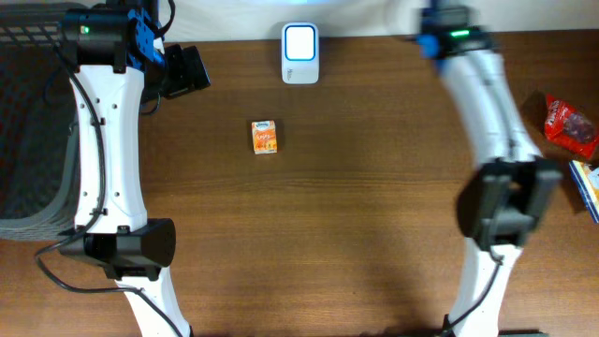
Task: Scan the item barcode
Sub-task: 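Move green pack right with right gripper and drop at table edge, then grasp orange tissue box with right gripper and lift it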
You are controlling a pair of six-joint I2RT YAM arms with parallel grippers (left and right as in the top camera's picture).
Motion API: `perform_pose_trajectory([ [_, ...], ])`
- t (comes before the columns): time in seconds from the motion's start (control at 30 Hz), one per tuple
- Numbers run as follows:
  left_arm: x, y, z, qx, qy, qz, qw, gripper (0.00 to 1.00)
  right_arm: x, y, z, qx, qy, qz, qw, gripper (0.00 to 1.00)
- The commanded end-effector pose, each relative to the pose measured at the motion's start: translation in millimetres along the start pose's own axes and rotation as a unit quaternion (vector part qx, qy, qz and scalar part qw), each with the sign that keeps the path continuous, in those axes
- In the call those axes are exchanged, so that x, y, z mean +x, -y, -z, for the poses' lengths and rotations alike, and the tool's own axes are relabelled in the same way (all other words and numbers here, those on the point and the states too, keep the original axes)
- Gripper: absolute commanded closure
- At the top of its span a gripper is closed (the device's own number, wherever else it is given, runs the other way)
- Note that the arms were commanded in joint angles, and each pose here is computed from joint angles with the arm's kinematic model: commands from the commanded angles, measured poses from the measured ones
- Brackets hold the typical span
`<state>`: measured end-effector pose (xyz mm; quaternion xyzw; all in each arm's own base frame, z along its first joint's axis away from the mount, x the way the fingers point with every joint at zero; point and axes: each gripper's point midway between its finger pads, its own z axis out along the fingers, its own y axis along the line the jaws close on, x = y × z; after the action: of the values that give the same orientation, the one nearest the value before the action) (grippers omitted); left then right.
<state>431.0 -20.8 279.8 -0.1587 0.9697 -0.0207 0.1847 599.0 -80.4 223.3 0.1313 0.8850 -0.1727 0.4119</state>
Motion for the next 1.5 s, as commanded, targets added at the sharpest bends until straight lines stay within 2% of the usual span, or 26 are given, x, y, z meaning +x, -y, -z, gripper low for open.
perform_pose_trajectory([
  [0.0, -2, -2, 10, 0.0, 0.014, -0.003, 1.0, 0.01, 39, 95, -11, 0.078, -0.086, -0.108, 0.987, 0.96],
  [0.17, -2, -2, 10, 0.0, 0.014, -0.003, 1.0, 0.01, 135, 202, -17, 0.16, -0.239, -0.176, 0.942, 0.96],
  [0.37, -2, -2, 10, 0.0, 0.014, -0.003, 1.0, 0.01, 184, 247, -22, 0.191, -0.286, -0.204, 0.917, 0.96],
  [0.4, -2, -2, 10, 0.0, 0.014, -0.003, 1.0, 0.01, 186, 248, -22, 0.191, -0.288, -0.204, 0.916, 0.93],
  [0.43, -2, -2, 10, 0.0, 0.014, -0.003, 1.0, 0.01, 186, 247, -23, 0.191, -0.288, -0.204, 0.916, 0.73],
  [0.47, -2, -2, 10, 0.0, 0.014, -0.003, 1.0, 0.01, 185, 246, -23, 0.189, -0.286, -0.205, 0.917, 0.31],
  [0.5, -2, -2, 10, 0.0, 0.014, -0.003, 1.0, 0.01, 184, 244, -24, 0.183, -0.285, -0.207, 0.918, 0.21],
  [0.53, -2, -2, 10, 0.0, 0.014, -0.003, 1.0, 0.01, 184, 242, -25, 0.178, -0.286, -0.209, 0.918, 0.18],
  [0.57, -2, -2, 10, 0.0, 0.014, -0.004, 1.0, 0.01, 184, 241, -25, 0.176, -0.287, -0.209, 0.918, 0.1],
  [0.63, -2, -2, 10, 0.0, 0.014, -0.004, 1.0, 0.01, 186, 236, -25, 0.162, -0.293, -0.211, 0.918, 0.06],
  [0.67, -2, -2, 10, 0.0, 0.014, -0.003, 1.0, 0.01, 185, 223, -27, 0.123, -0.299, -0.212, 0.922, 0.06],
  [0.7, -2, -2, 10, 0.0, 0.014, -0.004, 1.0, 0.01, 181, 193, -31, 0.028, -0.306, -0.207, 0.929, 0.06],
  [0.73, -2, -2, 10, 0.0, 0.014, -0.004, 1.0, 0.01, 170, 150, -28, -0.106, -0.305, -0.215, 0.922, 0.07],
  [0.77, -2, -2, 10, 0.0, 0.014, -0.004, 1.0, 0.01, 164, 132, -23, -0.16, -0.303, -0.223, 0.913, 0.08],
  [0.8, -2, -2, 10, 0.0, 0.014, -0.004, 1.0, 0.01, 153, 102, -12, -0.249, -0.295, -0.223, 0.895, 0.11],
  [0.83, -2, -2, 10, 0.0, 0.014, -0.004, 1.0, 0.01, 136, 49, 18, -0.387, -0.28, -0.195, 0.857, 0.12],
  [0.87, -2, -2, 10, 0.0, 0.014, -0.004, 1.0, 0.01, 132, 26, 30, -0.424, -0.278, -0.176, 0.844, 0.12],
  [1.07, -2, -2, 10, 0.0, 0.014, -0.004, 1.0, 0.01, 151, -146, 91, -0.519, -0.283, 0.004, 0.806, 0.12],
  [1.17, -2, -2, 10, 0.0, 0.014, -0.004, 1.0, 0.01, 171, -242, 125, -0.552, -0.29, 0.026, 0.781, 0.27],
  [1.27, -2, -2, 10, 0.0, 0.014, -0.004, 1.0, 0.01, 207, -310, 128, -0.495, -0.321, -0.006, 0.807, 0.32],
  [1.33, -2, -2, 10, 0.0, 0.014, -0.004, 1.0, 0.01, 228, -346, 142, -0.507, -0.309, 0.025, 0.804, 0.34],
  [1.4, -2, -2, 10, 0.0, 0.014, -0.004, 1.0, 0.01, 251, -354, 128, -0.422, -0.309, 0.017, 0.852, 0.36],
  [1.47, -2, -2, 10, 0.0, 0.014, -0.004, 1.0, 0.01, 264, -357, 120, -0.396, -0.302, 0.03, 0.866, 0.39],
])
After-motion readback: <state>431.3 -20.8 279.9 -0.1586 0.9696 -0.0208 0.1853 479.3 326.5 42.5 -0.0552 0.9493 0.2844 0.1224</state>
